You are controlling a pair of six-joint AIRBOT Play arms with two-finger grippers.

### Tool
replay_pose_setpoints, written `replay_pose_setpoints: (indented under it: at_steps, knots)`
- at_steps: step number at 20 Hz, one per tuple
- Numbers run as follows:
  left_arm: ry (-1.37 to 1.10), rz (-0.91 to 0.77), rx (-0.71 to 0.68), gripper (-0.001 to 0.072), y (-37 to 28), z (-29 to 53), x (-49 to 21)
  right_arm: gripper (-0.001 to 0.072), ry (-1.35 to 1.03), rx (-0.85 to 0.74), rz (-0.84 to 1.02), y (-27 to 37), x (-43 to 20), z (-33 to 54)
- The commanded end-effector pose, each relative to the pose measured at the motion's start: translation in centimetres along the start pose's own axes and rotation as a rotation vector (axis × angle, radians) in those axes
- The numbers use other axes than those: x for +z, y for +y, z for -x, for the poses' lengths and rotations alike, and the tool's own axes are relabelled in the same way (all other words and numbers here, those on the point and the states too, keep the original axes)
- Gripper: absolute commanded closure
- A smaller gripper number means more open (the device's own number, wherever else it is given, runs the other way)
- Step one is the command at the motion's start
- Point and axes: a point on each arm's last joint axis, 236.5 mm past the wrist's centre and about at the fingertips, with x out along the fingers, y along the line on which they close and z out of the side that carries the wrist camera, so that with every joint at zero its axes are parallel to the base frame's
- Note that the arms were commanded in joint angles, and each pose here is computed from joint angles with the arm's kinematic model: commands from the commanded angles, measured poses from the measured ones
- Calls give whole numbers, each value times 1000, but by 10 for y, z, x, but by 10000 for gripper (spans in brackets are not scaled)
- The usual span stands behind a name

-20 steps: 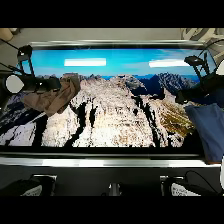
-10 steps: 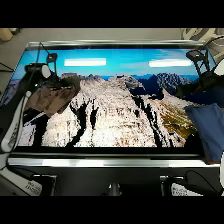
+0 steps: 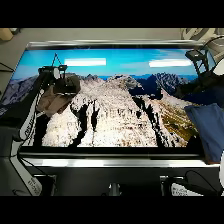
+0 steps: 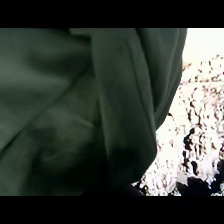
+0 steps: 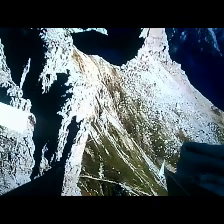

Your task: Fold the shirts.

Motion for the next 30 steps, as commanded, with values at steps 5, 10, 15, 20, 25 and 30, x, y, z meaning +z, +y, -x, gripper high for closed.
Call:
replay_pose_setpoints:
  at_steps: [5, 10, 15, 20, 25, 30]
  knots:
    - [-573, -214, -184, 684, -82, 275, 38, 44, -304, -160, 65, -9, 42, 98]
    - [-569, -457, -533, 684, -237, 349, -88, 43, -395, -202, 74, 20, 11, 188]
    - [-519, -517, -797, 684, -415, 285, -179, 43, -518, -370, 91, 16, -9, 260]
    - [-274, -483, -736, 9, -422, 210, -197, 41, -428, -343, 84, 18, -27, 248]
    - [-119, -463, -383, 20, -236, 187, -120, 40, -72, -143, 107, 25, -60, 146]
    - [192, -243, -309, 20, -125, 113, -171, 40, 264, 66, 69, 56, -150, 5]
